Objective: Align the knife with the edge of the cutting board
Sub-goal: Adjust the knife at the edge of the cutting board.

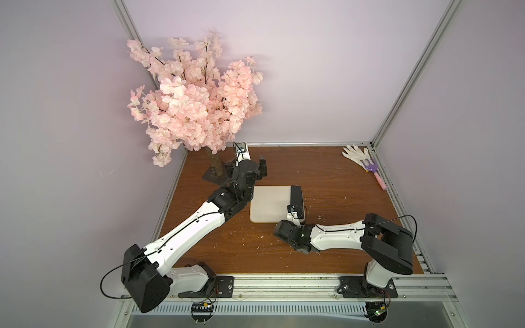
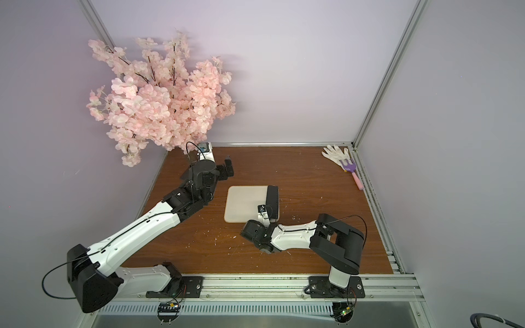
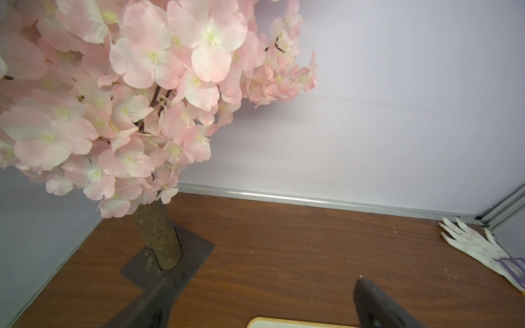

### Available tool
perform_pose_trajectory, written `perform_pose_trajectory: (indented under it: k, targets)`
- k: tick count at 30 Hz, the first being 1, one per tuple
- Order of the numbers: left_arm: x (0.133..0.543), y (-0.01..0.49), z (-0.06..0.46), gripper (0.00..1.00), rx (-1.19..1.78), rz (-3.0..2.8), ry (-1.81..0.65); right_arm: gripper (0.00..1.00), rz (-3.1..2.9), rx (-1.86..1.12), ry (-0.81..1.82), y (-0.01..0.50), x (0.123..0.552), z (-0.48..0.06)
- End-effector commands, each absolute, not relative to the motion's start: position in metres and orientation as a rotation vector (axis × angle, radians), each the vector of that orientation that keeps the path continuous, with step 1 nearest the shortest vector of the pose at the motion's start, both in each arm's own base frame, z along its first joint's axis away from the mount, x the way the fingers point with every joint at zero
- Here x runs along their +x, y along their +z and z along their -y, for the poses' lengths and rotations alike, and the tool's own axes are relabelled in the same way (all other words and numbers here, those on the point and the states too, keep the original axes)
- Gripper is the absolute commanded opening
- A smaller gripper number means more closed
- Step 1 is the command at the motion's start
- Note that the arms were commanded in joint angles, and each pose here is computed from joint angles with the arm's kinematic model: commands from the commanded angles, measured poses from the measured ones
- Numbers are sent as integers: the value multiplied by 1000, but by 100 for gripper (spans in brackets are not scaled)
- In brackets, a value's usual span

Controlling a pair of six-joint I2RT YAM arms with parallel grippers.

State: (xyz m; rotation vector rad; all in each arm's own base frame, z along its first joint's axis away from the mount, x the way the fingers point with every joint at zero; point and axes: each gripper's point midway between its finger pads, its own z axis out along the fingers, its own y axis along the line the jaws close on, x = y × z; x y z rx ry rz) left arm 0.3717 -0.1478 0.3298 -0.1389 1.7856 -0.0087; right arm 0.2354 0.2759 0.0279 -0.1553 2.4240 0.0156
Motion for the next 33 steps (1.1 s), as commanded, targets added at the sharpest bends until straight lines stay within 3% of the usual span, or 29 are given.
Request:
perform_pose_trajectory:
  k: [1,18,33]
  targets:
    - [376,326,143,100,-143,-1788,21,61,-2418,-142,40,30,239,-283]
    - [380,323,138,100,-155,-1792,35,41,-2420,-162,35,22,240,-279]
    - [382,320,137,100,-158,-1798,44,33,-2433,-130,-2,22,236,-267]
